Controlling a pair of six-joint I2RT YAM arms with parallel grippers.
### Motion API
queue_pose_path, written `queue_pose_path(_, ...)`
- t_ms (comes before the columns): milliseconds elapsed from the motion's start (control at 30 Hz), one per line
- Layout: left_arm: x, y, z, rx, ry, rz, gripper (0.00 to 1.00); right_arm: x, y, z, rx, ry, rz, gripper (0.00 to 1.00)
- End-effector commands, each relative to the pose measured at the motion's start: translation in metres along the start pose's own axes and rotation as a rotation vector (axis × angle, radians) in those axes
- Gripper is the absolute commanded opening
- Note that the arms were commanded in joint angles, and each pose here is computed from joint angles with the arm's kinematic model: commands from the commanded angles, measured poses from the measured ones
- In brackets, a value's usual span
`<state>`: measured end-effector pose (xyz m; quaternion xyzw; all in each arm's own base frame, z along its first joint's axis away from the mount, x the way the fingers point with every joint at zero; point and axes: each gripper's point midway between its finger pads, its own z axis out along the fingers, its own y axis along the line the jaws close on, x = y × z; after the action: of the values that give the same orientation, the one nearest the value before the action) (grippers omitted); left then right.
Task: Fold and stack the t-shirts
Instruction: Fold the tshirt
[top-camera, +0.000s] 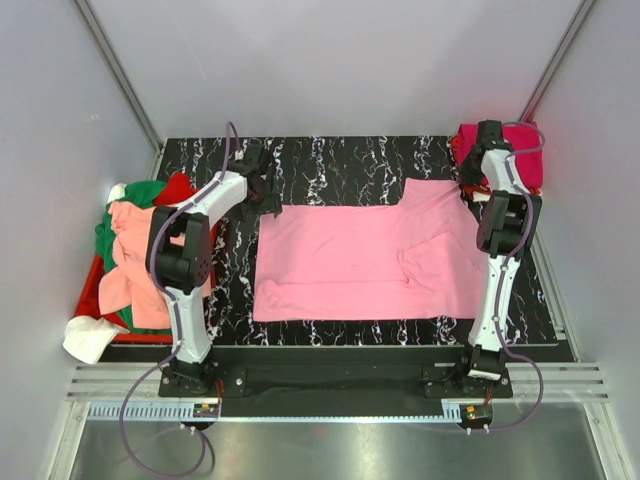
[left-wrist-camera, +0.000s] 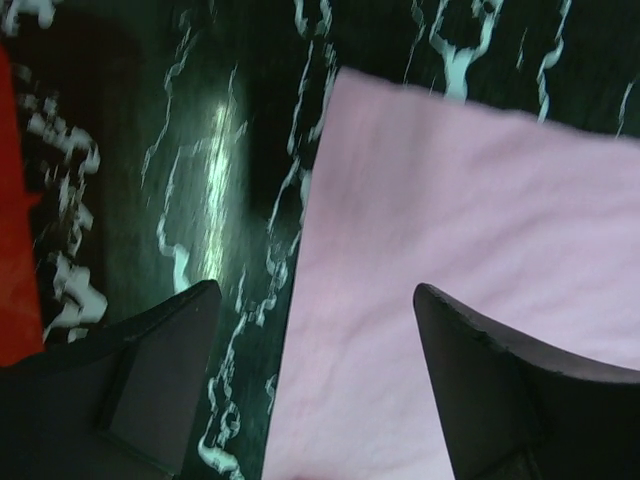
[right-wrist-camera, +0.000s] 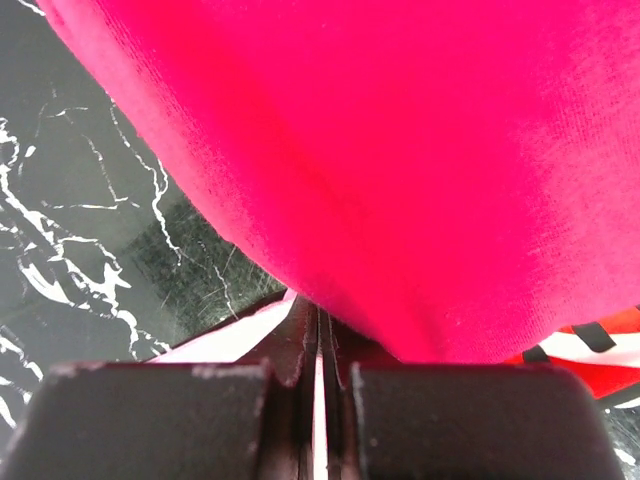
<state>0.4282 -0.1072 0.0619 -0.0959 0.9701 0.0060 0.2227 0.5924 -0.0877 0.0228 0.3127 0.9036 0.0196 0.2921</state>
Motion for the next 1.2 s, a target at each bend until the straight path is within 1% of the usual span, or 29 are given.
queue_pose_path(0,-0.049,-0.022,0.007,0.076,-0.090,-0.023,0.83,-0.026,0.012,-0.027,-0.077,-0.051,0.026,0.00)
queue_pose_path(33,-0.060,-0.025,0.008,0.086,-0.111,-0.029,0.81,-0.023,0.017,-0.027,-0.106,-0.032,0.032,0.00)
queue_pose_path(100,-0.064,-0.028,0.021,0.109,-0.102,-0.030,0.79,-0.024,0.021,-0.027,-0.128,-0.029,0.040,0.00)
queue_pose_path(167,-0.074,-0.029,0.025,0.123,-0.122,-0.036,0.78,-0.021,0.025,-0.028,-0.150,-0.015,0.042,0.00)
queue_pose_path(233,-0.075,-0.028,0.034,0.128,-0.109,-0.035,0.77,-0.022,0.026,-0.029,-0.152,-0.019,0.044,0.00)
queue_pose_path(567,-0.057,-0.024,0.054,0.128,-0.082,-0.045,0.66,-0.019,0.031,-0.030,-0.179,-0.003,0.050,0.00)
queue_pose_path(600,-0.054,-0.025,0.060,0.130,-0.068,-0.044,0.61,-0.020,0.031,-0.030,-0.182,-0.005,0.050,0.00)
queue_pose_path(700,-0.054,-0.032,0.066,0.154,-0.059,-0.052,0.55,-0.019,0.033,-0.032,-0.192,-0.004,0.048,0.00)
queue_pose_path(800,-0.054,-0.033,0.070,0.162,-0.057,-0.054,0.44,-0.019,0.033,-0.035,-0.192,-0.005,0.046,0.00)
queue_pose_path(900,-0.054,-0.032,0.070,0.162,-0.059,-0.054,0.35,-0.020,0.035,-0.038,-0.200,-0.009,0.048,0.00)
queue_pose_path(933,-0.055,-0.031,0.071,0.161,-0.059,-0.055,0.27,-0.020,0.036,-0.039,-0.208,-0.008,0.052,0.00)
queue_pose_path(1033,-0.058,-0.030,0.069,0.167,-0.065,-0.053,0.09,-0.020,0.042,-0.045,-0.234,-0.006,0.049,0.00)
queue_pose_path(1067,-0.060,-0.030,0.065,0.169,-0.069,-0.054,0.00,-0.020,0.046,-0.047,-0.246,-0.008,0.044,0.00)
queue_pose_path(1167,-0.068,-0.031,0.050,0.178,-0.094,-0.045,0.00,-0.026,0.065,-0.068,-0.328,-0.028,0.027,0.00)
